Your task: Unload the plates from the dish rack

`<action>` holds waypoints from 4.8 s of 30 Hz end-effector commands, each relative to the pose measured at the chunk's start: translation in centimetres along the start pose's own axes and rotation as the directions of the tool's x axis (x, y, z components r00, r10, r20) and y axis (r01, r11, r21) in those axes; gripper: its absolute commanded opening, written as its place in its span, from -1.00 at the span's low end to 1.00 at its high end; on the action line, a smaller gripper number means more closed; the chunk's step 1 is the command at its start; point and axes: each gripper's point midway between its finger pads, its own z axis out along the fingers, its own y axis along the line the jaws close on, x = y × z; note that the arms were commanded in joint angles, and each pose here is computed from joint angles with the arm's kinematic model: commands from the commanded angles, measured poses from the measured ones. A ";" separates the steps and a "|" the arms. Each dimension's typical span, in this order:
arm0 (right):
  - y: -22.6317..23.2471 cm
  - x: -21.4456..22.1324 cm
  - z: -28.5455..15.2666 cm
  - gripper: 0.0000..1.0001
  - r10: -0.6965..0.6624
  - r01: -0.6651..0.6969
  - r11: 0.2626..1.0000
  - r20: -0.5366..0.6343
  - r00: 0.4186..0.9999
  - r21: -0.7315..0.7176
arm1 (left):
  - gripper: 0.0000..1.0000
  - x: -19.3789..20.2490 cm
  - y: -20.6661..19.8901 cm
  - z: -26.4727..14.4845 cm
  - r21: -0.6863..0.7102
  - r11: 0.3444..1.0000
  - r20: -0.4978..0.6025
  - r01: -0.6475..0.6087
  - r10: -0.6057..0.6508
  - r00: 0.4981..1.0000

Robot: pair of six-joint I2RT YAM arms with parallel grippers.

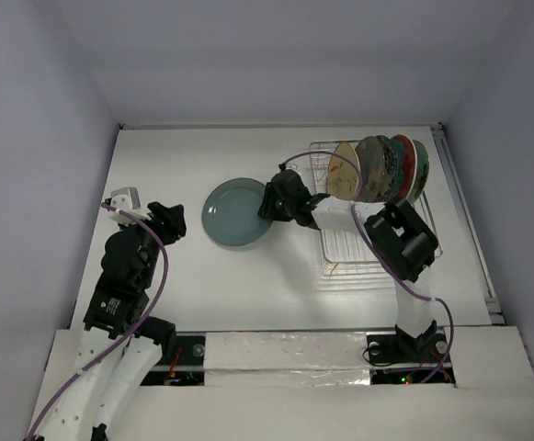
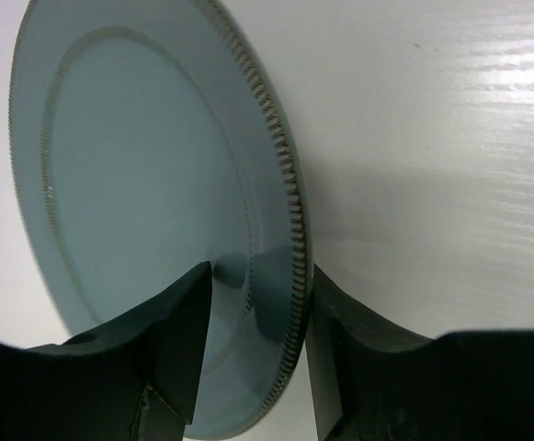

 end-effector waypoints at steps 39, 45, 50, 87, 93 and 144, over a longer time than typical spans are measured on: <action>-12.0 -17.9 -25.6 -0.02 -0.319 0.085 0.814 0.320 0.892 0.575 | -0.05 -0.7 -0.5 -0.2 0.023 1.000 0.031 0.007 -0.008 0.999; -12.8 -18.3 -23.4 0.13 -0.362 0.166 0.777 0.216 0.907 0.608 | -0.05 -0.6 -0.4 -0.1 0.022 1.000 0.028 0.008 -0.008 1.000; -15.5 -18.7 -20.6 0.04 -0.372 0.196 0.705 0.121 0.920 0.682 | -0.05 -0.6 -0.4 -0.2 0.023 1.000 0.029 0.006 -0.007 1.000; 13.7 -21.2 -24.5 -1.00 0.090 0.131 0.899 0.468 0.879 -0.418 | -0.05 -0.6 -0.4 -0.2 0.023 1.000 0.029 0.010 -0.010 1.000; 16.5 -17.5 -17.2 -1.00 0.160 0.027 0.853 0.311 0.937 -0.521 | -0.05 -0.6 -0.4 -0.2 0.022 1.000 0.028 0.011 -0.011 1.000; -1.0 -1.2 -5.6 0.63 -0.162 0.169 0.982 -0.079 0.984 0.085 | -0.05 -0.9 -0.5 -0.4 0.030 0.999 0.044 0.012 -0.013 0.999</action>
